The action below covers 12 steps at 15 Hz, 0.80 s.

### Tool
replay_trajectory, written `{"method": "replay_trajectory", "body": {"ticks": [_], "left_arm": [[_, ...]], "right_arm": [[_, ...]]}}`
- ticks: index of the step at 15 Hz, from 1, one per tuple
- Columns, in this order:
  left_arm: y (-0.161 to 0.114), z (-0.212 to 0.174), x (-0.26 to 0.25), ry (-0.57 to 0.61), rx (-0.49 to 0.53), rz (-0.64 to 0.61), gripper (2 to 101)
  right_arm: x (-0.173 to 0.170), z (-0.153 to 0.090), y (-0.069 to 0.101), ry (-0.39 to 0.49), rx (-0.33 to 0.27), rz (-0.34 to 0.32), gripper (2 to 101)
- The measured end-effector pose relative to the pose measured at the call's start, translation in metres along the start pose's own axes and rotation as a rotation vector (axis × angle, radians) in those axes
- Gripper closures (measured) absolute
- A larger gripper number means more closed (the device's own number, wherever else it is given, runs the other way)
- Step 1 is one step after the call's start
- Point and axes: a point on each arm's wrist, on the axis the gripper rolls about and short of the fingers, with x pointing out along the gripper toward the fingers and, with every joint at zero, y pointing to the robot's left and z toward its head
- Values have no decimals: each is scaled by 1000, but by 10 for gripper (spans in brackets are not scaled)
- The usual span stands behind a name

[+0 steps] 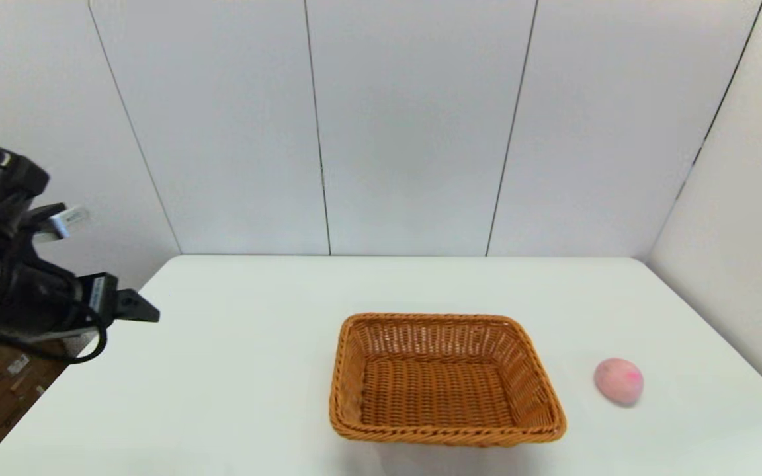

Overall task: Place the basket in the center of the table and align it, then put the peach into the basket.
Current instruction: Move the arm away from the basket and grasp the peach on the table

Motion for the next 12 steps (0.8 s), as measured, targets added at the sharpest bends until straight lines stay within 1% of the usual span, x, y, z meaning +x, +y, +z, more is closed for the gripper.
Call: {"method": "replay_trajectory", "body": {"ticks": [3, 6, 8, 12], "left_arm": [[14, -39, -27, -108, -17, 63, 87], [22, -84, -52, -196, -18, 67, 76], [26, -116, -65, -266, -9, 50, 71], [33, -168, -77, -435, 20, -30, 64]], "right_arm": [[0, 0, 0, 0, 1, 0, 52], [0, 0, 0, 1, 1, 0, 52], [0, 0, 0, 1, 0, 0, 52], [0, 0, 0, 2, 1, 1, 52]]}}
